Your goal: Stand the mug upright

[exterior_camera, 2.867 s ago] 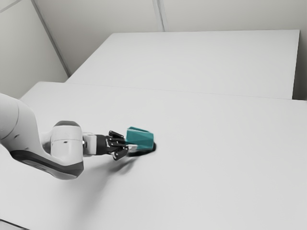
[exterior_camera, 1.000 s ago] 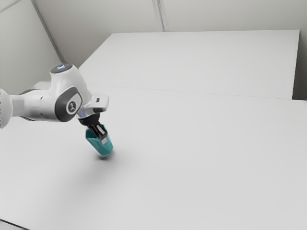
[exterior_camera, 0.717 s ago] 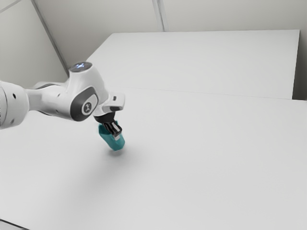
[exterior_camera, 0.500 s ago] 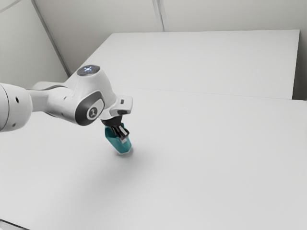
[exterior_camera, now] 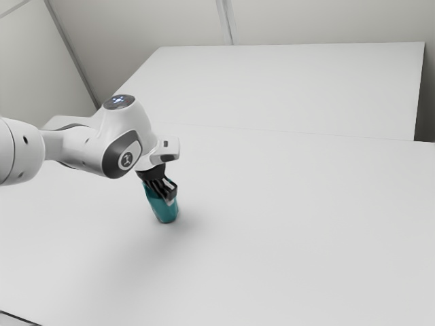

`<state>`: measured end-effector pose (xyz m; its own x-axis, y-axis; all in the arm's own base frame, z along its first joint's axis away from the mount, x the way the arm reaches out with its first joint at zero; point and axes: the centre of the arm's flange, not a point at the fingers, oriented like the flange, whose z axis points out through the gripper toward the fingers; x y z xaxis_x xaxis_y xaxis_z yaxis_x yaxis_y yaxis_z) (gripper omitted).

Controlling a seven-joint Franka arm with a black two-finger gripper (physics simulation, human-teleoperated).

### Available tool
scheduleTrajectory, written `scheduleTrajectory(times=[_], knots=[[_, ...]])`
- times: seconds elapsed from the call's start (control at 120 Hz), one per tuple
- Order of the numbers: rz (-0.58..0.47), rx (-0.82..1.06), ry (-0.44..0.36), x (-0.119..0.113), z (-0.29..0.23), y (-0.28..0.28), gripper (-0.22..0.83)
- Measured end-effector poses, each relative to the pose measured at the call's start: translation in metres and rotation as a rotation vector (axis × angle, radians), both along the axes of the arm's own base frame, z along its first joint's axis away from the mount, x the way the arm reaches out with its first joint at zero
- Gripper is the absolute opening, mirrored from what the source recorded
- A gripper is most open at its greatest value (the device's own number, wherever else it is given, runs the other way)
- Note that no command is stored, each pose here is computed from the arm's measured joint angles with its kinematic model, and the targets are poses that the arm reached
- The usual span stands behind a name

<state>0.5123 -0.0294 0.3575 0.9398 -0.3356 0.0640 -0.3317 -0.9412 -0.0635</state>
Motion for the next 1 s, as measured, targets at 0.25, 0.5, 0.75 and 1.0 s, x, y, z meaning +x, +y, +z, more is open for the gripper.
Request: scheduleTrajectory(times=[0.25,0.5,0.75,1.0], knots=[[-0.005,-0.021,-0.046,-0.006,0.031,-0.011,0.39],[0.027,-0.007,-0.136,0.057,0.137,-0.005,0.53],[0.075,-0.031,-0.059,0.079,0.198,0.026,0.57],[0.178,-0.06,-0.005,0.048,0.229,0.103,0.59]])
